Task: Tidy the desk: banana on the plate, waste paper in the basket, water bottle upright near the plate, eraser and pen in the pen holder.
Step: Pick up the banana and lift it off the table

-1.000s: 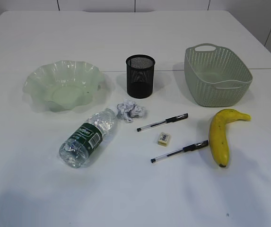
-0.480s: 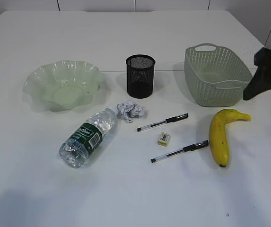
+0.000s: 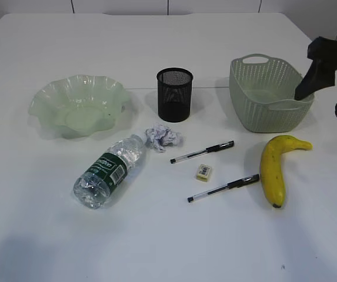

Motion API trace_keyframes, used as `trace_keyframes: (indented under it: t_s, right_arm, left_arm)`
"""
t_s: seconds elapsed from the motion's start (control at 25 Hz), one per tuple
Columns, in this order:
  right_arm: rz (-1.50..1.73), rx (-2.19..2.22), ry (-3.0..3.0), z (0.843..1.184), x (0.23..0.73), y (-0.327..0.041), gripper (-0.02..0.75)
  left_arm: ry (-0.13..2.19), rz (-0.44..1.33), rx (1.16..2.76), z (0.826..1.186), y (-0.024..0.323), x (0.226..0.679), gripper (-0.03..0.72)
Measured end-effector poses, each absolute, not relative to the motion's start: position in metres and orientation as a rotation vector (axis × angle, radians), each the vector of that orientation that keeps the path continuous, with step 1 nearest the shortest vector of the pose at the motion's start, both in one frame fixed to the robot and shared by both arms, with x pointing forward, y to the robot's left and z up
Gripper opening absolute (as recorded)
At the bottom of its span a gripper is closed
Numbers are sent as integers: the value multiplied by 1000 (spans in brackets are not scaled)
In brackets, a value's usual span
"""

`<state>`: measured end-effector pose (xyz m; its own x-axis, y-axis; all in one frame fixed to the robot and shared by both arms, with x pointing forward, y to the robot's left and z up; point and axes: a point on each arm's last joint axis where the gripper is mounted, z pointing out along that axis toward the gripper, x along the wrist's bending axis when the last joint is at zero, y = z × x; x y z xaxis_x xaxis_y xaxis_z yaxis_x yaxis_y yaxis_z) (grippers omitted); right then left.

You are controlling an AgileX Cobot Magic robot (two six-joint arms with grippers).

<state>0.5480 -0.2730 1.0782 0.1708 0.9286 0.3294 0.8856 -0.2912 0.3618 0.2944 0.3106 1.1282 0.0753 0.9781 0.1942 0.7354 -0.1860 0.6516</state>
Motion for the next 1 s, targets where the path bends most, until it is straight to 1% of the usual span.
trace_keyframes:
  t_s: [0.16, 0.24, 0.48, 0.72, 0.8, 1.0]
  right_arm:
    - [797, 2314, 1784, 1078, 554, -274, 554]
    - [775, 2334, 1790, 1070, 559, -274, 554]
    - [655, 2427, 1834, 1036, 579, -273, 554]
    - [634, 2469, 1818, 1030, 600, -272, 554]
    - [606, 2500, 1819, 1024, 610, -272, 554]
    - [562, 2575, 1783, 1012, 631, -271, 554]
  left_arm:
    - [1699, 835, 1973, 1128, 309, 295, 465]
    - [1702, 816, 1983, 1127, 308, 301, 465]
    - [1735, 748, 2043, 1134, 302, 345, 465]
    - [1738, 740, 2053, 1160, 296, 395, 465]
    - [1732, 745, 2045, 1169, 295, 407, 465]
    - [1738, 729, 2047, 1178, 292, 426, 465]
